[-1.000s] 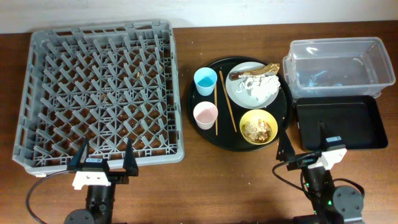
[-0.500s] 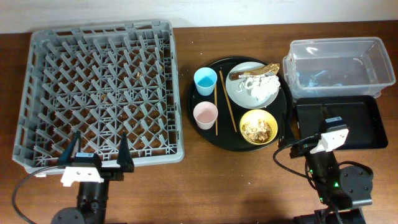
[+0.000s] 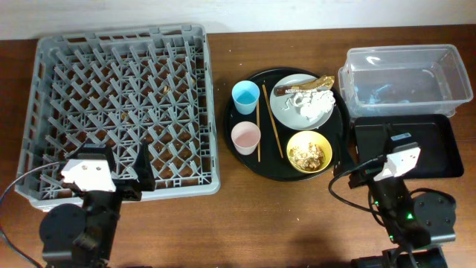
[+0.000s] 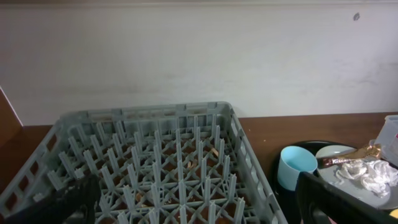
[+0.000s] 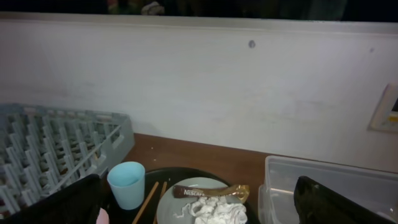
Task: Sort waste into correct bins and load items into the dishwasher rack
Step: 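Move the right gripper over the white plate toward the tissue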
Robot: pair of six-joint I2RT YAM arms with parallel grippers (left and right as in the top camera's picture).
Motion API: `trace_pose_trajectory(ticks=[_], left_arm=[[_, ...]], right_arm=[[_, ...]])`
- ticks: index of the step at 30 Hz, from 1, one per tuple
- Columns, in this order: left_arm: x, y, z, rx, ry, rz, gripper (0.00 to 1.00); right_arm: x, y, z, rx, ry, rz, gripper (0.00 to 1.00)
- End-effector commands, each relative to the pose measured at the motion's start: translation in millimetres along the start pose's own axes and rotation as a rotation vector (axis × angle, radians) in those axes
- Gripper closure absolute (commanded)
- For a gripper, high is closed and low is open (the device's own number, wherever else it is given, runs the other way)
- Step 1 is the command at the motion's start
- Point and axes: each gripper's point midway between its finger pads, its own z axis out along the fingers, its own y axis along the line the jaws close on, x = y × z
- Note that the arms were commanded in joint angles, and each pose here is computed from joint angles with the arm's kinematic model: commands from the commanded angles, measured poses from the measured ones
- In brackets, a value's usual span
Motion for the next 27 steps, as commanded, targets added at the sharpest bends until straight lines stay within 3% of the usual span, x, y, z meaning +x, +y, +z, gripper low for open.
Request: trace_pose_trajectory(ticks=[1, 7, 17, 27], left_arm=[[-11, 0, -4, 0.002, -0.024, 0.002, 0.00], [-29, 0, -5, 0.002, -0.011, 0.006, 0.00], [-21, 1, 26, 0.007, 0.256, 0.009, 0.00], [-10, 1, 28, 0.008, 0.301, 0.006, 0.00]], right_arm=[[-18, 6, -1, -0.038, -0.029, -0.003, 0.02], [-26, 9, 11, -0.069, 0.029, 0.008, 0.02], [-23, 24, 54, -0.205, 0.350, 0.092, 0.02], [39, 29, 108, -0.271, 0.574, 0.181, 0.02]])
